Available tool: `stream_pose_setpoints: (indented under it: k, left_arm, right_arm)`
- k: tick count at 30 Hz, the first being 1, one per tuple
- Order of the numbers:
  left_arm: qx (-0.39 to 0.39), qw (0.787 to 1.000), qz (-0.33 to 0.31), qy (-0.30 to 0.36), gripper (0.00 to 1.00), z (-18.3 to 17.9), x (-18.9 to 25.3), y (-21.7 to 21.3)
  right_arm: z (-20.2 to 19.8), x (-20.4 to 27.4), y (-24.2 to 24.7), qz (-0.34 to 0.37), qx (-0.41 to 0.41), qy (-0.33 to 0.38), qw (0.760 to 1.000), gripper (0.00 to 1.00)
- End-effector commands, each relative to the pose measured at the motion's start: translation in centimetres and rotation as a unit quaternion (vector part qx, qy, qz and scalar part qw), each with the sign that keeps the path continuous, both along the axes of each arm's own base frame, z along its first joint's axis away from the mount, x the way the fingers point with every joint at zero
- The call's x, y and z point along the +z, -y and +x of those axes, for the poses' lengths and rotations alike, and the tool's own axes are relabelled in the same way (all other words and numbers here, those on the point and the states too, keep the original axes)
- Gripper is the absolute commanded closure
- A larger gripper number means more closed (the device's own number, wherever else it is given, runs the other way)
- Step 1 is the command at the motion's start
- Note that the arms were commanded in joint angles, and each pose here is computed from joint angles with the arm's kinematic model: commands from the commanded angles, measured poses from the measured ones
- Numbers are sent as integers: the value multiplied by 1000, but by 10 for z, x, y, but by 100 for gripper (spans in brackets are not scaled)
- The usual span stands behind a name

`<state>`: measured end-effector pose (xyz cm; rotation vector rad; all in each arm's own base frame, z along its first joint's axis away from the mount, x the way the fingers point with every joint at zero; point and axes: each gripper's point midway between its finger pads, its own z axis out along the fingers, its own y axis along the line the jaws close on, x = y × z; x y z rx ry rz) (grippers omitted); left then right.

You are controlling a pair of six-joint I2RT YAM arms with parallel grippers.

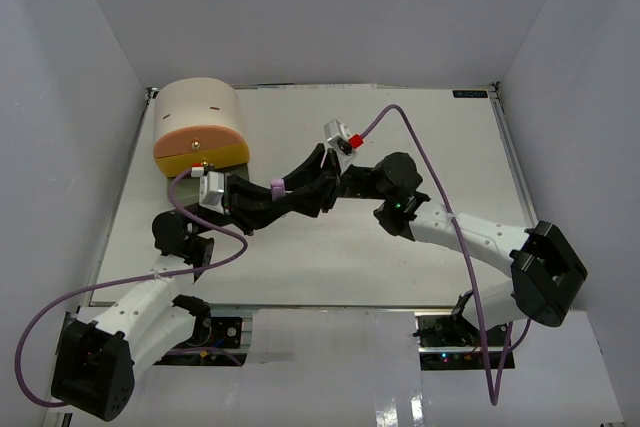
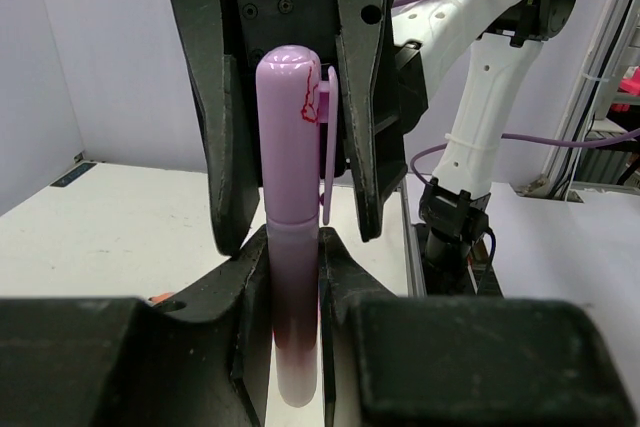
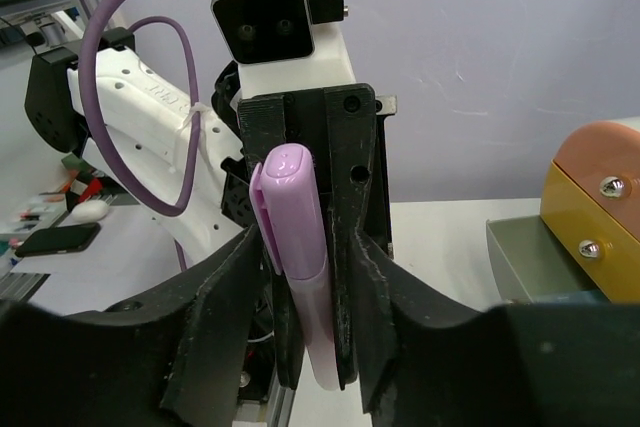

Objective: Sort the stationery into containers
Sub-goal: Close the pen cap on the pen.

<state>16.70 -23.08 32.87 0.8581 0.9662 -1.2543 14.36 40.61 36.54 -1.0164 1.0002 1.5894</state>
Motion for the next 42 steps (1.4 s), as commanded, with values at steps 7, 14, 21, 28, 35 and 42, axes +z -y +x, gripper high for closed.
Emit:
stream_pose_setpoints:
  k: [7,14,21,28,35,42]
  left_arm:
    - [7,1000,0,19,93,-1,5,-2]
    - [8,1000,6,13,94,0,1,-2]
    - [5,1000,17,3,94,0,-5,-1]
    - [-4,999,34,-9,94,0,-11,1]
    - [-10,999,45,-21,94,1,-15,2]
    - [-13,998,48,-25,93,1,-16,3]
  right_arm:
    - [-11,18,10,0,1,38,999,31]
    - [-10,5,25,-32,-40,49,997,15]
    - [2,-1,34,-85,-87,55,991,4]
    - [11,21,32,-100,-102,89,986,7]
    - [7,53,23,-72,-78,112,988,0]
    - [14,52,6,-74,-60,100,990,14]
